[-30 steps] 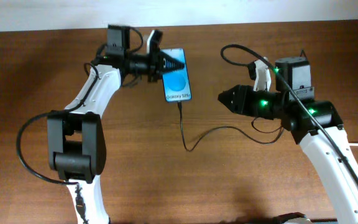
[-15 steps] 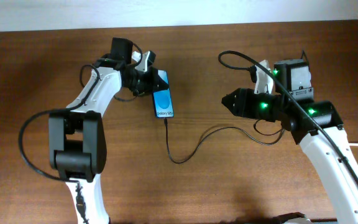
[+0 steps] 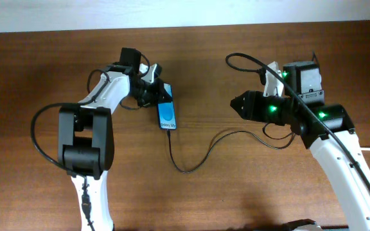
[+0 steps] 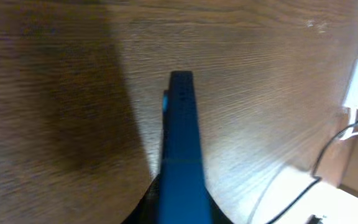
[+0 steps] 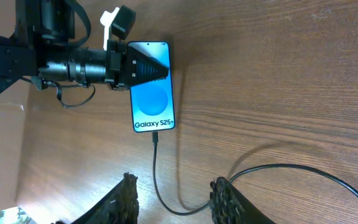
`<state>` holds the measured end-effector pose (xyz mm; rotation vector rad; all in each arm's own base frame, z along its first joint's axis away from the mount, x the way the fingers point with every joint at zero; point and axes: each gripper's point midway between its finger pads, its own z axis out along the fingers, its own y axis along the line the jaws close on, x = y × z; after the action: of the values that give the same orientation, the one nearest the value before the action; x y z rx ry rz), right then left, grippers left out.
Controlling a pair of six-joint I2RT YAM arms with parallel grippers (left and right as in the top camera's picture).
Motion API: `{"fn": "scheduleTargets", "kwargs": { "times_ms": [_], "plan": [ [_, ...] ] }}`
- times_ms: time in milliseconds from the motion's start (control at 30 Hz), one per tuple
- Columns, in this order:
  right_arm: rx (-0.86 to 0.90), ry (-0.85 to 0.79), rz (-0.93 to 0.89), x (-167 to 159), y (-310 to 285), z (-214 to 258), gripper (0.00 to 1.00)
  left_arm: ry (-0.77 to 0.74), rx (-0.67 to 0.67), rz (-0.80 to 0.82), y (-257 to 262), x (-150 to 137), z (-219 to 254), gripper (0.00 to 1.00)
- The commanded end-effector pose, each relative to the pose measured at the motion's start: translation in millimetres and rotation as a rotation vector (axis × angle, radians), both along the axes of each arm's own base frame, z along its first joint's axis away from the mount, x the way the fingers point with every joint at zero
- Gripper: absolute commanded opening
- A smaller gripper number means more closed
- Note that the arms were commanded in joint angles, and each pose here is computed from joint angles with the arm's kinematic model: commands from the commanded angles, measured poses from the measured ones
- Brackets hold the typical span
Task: Plug charger to phone and switch on socket
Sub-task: 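Lower the phone flat onto the table with the left gripper and release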
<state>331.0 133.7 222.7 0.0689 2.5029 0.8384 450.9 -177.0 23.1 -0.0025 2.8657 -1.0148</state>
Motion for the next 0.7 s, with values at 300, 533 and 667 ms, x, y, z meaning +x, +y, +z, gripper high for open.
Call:
{"fn": "scheduleTargets", "kwargs": {
  "times_ms": [300, 533, 667],
  "plan": [
    [-0.019, -0.005, -0.006, -1, -4, 1, 0.41, -0.002, 0.071, 0.002, 8, 0, -13, 0.37],
    [-0.023, 0.004, -0.004, -3, -4, -1, 0.41, 0.037, 0.314, 0.046, 46, -7, -34, 0.34],
    [-0.026, 0.005, -0.006, -3, -5, -1, 0.41, 0.038, 0.368, 0.055, 55, -8, -37, 0.33]
  ]
}}
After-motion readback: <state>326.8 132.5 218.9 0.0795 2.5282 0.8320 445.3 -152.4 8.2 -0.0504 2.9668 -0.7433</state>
